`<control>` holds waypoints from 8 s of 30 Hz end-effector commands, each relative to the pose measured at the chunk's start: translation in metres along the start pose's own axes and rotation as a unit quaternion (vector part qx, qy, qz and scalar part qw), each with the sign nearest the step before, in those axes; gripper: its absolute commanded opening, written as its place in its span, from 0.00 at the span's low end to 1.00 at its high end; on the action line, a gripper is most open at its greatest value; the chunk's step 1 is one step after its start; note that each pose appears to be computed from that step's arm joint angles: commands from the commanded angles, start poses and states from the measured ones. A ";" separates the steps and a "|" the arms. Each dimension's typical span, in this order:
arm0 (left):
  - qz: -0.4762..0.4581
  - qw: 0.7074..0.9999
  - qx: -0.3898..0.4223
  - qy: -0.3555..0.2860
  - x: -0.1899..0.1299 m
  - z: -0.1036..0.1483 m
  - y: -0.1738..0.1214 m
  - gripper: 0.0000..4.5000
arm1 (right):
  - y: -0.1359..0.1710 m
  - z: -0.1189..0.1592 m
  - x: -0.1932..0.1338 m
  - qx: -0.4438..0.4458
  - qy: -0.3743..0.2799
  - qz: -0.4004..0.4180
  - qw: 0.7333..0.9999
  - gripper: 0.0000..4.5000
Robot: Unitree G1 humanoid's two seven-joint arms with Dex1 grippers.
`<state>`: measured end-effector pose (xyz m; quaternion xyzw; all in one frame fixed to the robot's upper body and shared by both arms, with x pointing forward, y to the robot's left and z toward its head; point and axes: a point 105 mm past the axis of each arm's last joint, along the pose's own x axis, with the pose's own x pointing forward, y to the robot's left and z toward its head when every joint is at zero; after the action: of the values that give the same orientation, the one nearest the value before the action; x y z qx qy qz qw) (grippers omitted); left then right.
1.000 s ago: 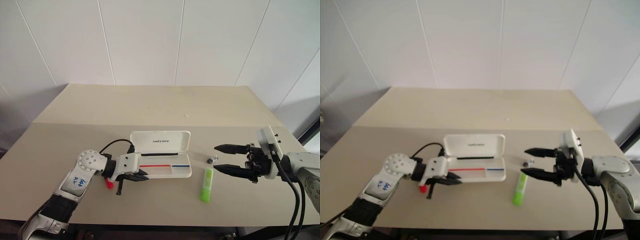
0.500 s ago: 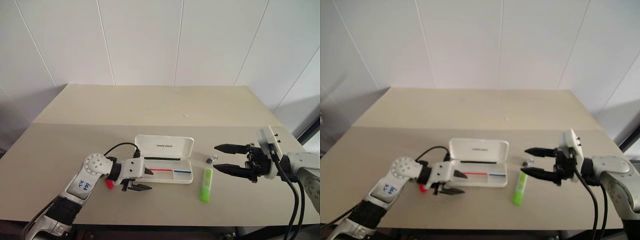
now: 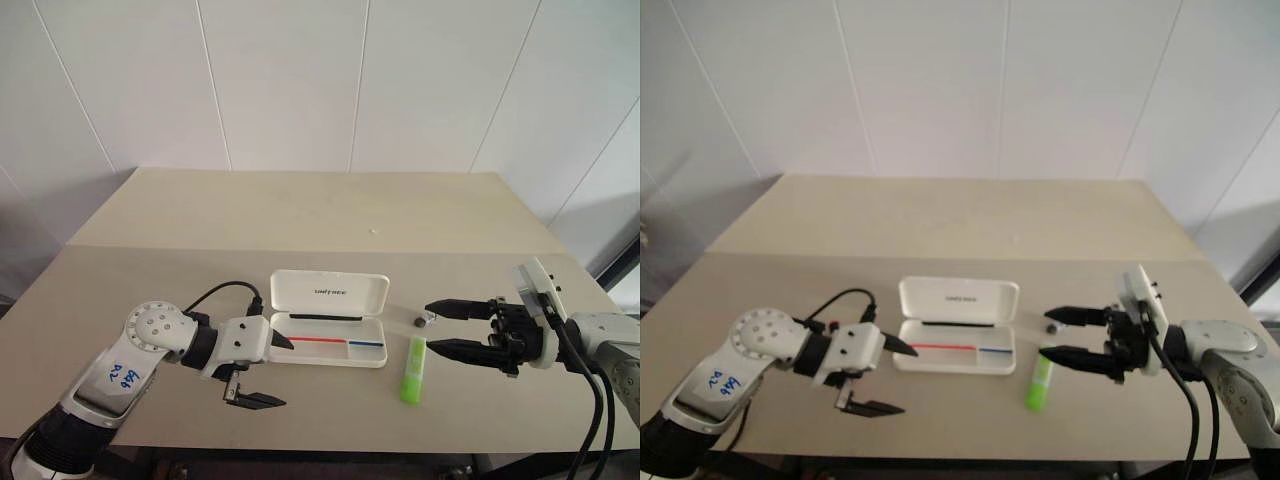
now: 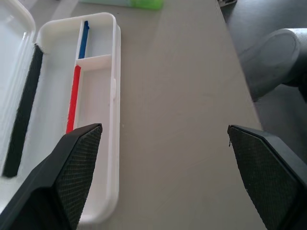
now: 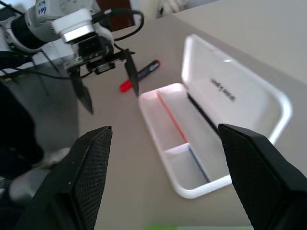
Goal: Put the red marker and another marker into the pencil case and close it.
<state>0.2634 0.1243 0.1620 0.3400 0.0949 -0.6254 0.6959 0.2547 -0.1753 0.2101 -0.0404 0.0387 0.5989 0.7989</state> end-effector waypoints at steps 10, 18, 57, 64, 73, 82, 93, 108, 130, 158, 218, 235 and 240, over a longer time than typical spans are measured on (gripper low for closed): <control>0.397 0.898 -0.187 -0.032 -0.065 -0.005 0.052 0.99 | -0.001 0.013 -0.011 -0.022 -0.037 0.039 0.998 1.00; 0.519 0.791 -0.320 0.053 -0.083 -0.053 0.041 0.99 | -0.016 0.002 -0.006 -0.042 -0.011 0.042 0.998 1.00; 0.577 0.661 -0.471 0.087 -0.059 -0.101 0.048 0.13 | -0.031 0.006 0.007 -0.046 -0.020 0.033 0.998 1.00; 0.433 0.855 -0.282 0.040 -0.068 -0.043 0.074 0.13 | -0.029 0.007 0.005 -0.048 -0.022 0.029 0.998 1.00; 0.293 0.952 -0.039 -0.078 -0.075 0.034 0.102 0.13 | -0.023 0.004 0.001 -0.048 -0.026 0.015 0.998 1.00; 0.040 0.994 0.019 -0.102 -0.011 0.059 0.069 0.13 | -0.018 0.005 -0.006 -0.052 -0.032 -0.017 0.998 1.00; 0.046 0.997 0.053 -0.045 0.059 0.038 0.091 0.13 | -0.006 0.000 -0.014 -0.045 -0.034 -0.056 0.997 1.00; 0.054 0.995 0.086 -0.004 0.084 0.021 0.097 0.13 | 0.001 0.002 -0.017 -0.041 -0.038 -0.078 0.995 1.00; -0.015 0.994 0.046 -0.100 0.065 0.035 0.050 0.99 | 0.026 -0.025 0.021 0.044 -0.070 -0.123 0.989 1.00; -0.092 0.968 -0.001 -0.231 -0.020 0.013 0.031 0.99 | -0.005 -0.091 0.028 0.118 0.056 -0.463 0.877 1.00; 0.033 0.977 -0.021 -0.212 -0.041 -0.001 0.034 1.00 | -0.007 -0.141 0.014 0.172 0.219 -0.535 0.798 0.60; 0.033 0.975 -0.021 -0.218 -0.041 -0.001 0.035 1.00 | -0.020 -0.091 0.029 0.042 0.196 -0.404 0.893 0.41; 0.028 0.974 -0.027 -0.224 -0.043 -0.005 0.033 1.00 | -0.026 -0.061 0.036 -0.020 0.213 -0.318 0.923 0.41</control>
<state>0.2870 0.1585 0.1853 0.1725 -0.0362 -0.6637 0.7269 0.2909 -0.1649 0.1354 -0.1848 0.1977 0.2471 0.9304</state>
